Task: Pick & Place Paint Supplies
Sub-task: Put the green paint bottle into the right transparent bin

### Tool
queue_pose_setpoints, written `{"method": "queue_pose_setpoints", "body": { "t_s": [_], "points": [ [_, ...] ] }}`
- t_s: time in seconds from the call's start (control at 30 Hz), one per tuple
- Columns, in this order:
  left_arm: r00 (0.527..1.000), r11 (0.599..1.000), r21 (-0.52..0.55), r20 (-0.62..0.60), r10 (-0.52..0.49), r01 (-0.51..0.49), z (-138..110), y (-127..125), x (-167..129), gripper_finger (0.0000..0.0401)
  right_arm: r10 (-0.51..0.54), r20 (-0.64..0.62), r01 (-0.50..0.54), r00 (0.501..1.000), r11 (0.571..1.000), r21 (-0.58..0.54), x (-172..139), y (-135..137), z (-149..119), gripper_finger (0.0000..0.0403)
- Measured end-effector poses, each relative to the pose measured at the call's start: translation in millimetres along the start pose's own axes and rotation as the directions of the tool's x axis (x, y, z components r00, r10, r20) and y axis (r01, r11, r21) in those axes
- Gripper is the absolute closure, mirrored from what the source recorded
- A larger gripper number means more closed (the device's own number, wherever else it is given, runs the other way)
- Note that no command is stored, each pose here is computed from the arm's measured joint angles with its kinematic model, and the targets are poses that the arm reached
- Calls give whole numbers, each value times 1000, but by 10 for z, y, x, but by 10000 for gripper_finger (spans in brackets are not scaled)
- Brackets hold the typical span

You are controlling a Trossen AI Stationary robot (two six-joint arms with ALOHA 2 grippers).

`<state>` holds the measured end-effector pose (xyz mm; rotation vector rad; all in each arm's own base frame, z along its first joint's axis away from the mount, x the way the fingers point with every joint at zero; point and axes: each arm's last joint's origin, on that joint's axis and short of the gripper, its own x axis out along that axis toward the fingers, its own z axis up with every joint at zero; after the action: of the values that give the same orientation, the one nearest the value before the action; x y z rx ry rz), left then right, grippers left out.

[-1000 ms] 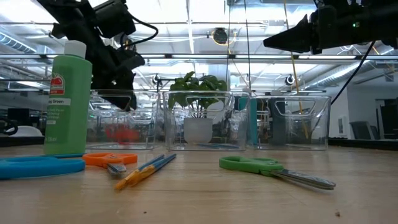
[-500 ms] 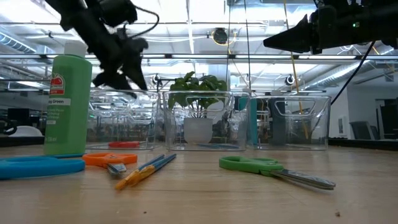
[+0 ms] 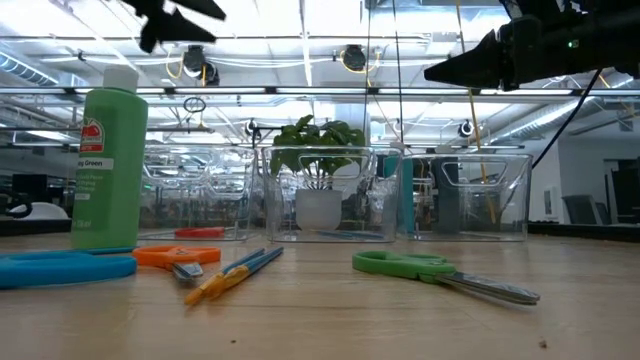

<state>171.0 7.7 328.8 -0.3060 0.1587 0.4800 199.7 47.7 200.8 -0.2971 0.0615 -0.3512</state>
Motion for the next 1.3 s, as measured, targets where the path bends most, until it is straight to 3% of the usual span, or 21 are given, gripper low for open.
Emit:
{"method": "queue_pose_setpoints", "body": {
  "t_s": [0.27,0.37,0.6,0.87,1.3],
  "points": [
    [980,982,120,117,-159,145,75,-227,-264,171,13,9,-13,1000,998,57,-6,0,11,273],
    [968,971,145,140,-209,189,79,-321,-289,171,78,35,-81,996,992,92,-12,13,27,273],
    [973,975,153,144,-183,161,-141,-437,-194,171,260,106,-277,960,938,208,19,11,41,276],
    [984,982,138,107,-145,130,-514,-301,-148,171,425,142,-446,894,815,370,36,-123,48,277],
    [966,983,65,182,-183,174,-648,-6,-356,171,445,100,-449,890,813,372,-235,-363,137,277]
  ]
}}
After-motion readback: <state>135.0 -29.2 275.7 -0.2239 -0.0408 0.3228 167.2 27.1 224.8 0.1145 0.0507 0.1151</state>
